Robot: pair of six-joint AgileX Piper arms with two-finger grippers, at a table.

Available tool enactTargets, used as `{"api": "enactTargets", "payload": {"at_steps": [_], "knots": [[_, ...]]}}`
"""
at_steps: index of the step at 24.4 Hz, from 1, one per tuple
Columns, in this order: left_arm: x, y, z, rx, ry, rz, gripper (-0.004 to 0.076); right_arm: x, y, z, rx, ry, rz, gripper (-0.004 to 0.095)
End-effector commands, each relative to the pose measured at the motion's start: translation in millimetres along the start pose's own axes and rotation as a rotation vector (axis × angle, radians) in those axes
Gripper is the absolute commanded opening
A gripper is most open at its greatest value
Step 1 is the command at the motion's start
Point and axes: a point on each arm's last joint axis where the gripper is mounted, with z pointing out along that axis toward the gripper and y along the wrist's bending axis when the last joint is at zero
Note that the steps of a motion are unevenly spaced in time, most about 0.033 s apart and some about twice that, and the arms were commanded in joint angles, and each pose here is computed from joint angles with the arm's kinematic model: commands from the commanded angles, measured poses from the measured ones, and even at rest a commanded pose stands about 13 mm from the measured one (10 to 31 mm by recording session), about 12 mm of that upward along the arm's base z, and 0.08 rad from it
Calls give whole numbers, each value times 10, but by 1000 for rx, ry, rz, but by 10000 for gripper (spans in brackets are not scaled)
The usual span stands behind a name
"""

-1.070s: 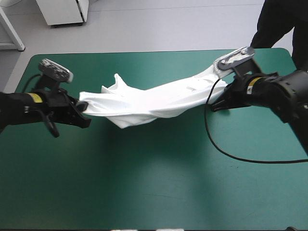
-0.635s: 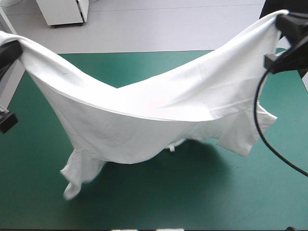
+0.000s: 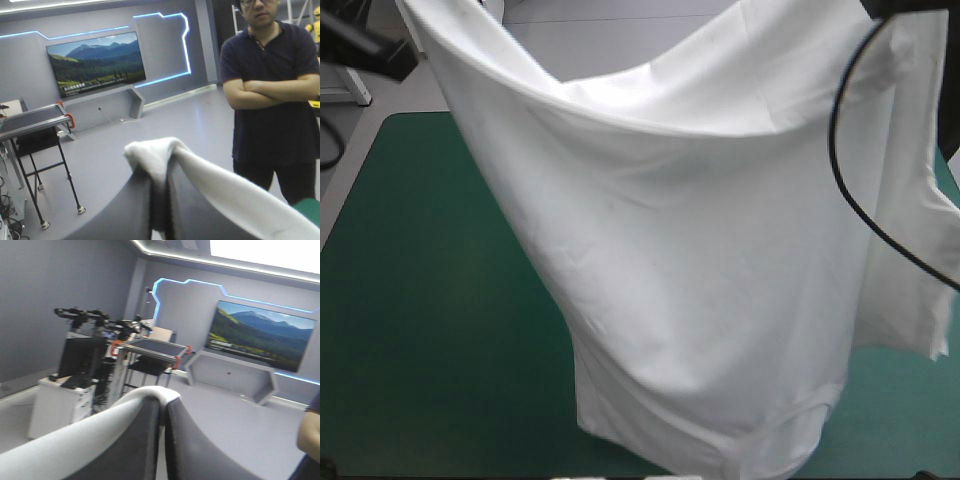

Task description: Fold the cloth

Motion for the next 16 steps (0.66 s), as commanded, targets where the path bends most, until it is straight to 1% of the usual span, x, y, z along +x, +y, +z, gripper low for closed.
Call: {"api": "enactTargets", "payload": {"at_steps": [1,3,4,6,7,9,11,13,14,16], "knots": [[-79,174,312,-105,-234,1,-22,52,3,389,154,-160,-82,-17],[16,291,646,-149,-302,21,-22,306,38,817,175,-202,-109,-17],[40,334,762,-166,-339,24,-22,436,-4,996,181,-226,-86,-17],[98,400,932,-200,-395,47,-22,582,-108,1167,187,-249,-49,-17],[76,429,967,-223,-457,55,-22,650,-162,1247,188,-269,-27,-17],[137,476,1110,-237,-527,34,-22,784,-343,1393,210,-328,4,-17],[206,498,1204,-243,-537,38,-22,878,-445,1476,227,-356,4,-17],[322,520,1332,-248,-519,53,-22,992,-534,1552,237,-351,22,-17],[390,530,1401,-248,-502,57,-22,1067,-558,1601,234,-337,39,-17],[564,546,1564,-240,-452,61,-22,1300,-579,1746,222,-263,71,-17]]}}
